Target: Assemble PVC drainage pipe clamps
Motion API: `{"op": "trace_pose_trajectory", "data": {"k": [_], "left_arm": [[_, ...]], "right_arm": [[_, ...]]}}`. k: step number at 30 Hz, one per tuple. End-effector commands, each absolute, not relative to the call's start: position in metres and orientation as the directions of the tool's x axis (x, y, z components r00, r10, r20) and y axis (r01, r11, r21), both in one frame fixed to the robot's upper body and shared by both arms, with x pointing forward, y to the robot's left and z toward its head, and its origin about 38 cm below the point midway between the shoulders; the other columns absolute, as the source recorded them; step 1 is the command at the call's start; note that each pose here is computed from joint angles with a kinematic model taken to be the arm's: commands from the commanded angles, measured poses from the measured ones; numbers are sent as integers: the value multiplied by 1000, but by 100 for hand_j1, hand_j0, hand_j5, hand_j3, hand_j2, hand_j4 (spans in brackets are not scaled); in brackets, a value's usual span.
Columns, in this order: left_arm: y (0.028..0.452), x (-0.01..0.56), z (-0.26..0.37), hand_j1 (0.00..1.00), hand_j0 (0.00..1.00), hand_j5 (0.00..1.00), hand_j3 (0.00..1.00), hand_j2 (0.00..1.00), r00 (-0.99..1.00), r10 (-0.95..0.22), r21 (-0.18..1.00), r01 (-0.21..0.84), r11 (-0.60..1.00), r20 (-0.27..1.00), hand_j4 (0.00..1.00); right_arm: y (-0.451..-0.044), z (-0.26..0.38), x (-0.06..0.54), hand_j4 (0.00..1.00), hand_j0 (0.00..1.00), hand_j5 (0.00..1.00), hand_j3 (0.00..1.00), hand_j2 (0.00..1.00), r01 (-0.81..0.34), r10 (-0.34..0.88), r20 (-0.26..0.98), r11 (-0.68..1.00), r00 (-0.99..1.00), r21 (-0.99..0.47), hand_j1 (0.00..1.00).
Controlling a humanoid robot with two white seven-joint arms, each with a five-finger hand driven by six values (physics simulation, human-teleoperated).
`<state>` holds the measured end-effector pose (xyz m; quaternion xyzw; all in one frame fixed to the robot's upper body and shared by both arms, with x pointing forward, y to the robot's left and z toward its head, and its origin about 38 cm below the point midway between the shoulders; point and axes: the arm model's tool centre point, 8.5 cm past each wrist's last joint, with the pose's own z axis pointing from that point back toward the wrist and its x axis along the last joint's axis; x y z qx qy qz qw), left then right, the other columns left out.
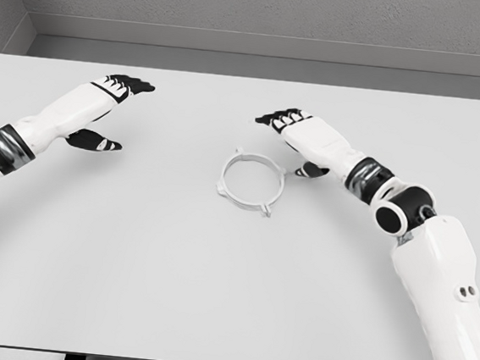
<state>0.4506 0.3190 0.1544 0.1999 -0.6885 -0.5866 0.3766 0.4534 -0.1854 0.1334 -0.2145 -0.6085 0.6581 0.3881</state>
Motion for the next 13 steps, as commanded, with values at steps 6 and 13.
{"op": "trace_pose_trajectory", "data": {"k": [6,13], "left_arm": [[326,449,156,100,100,100,100,100,-627,-725,958,164,235,285,100],[347,444,157,100,100,100,100,100,-605,-751,965,168,202,263,100]], "right_arm": [[-301,233,392,100,100,100,100,100,106,859,91,166,-504,-980,100],[-346,233,358,100,100,100,100,100,63,807,68,129,-587,-990,100]]}}
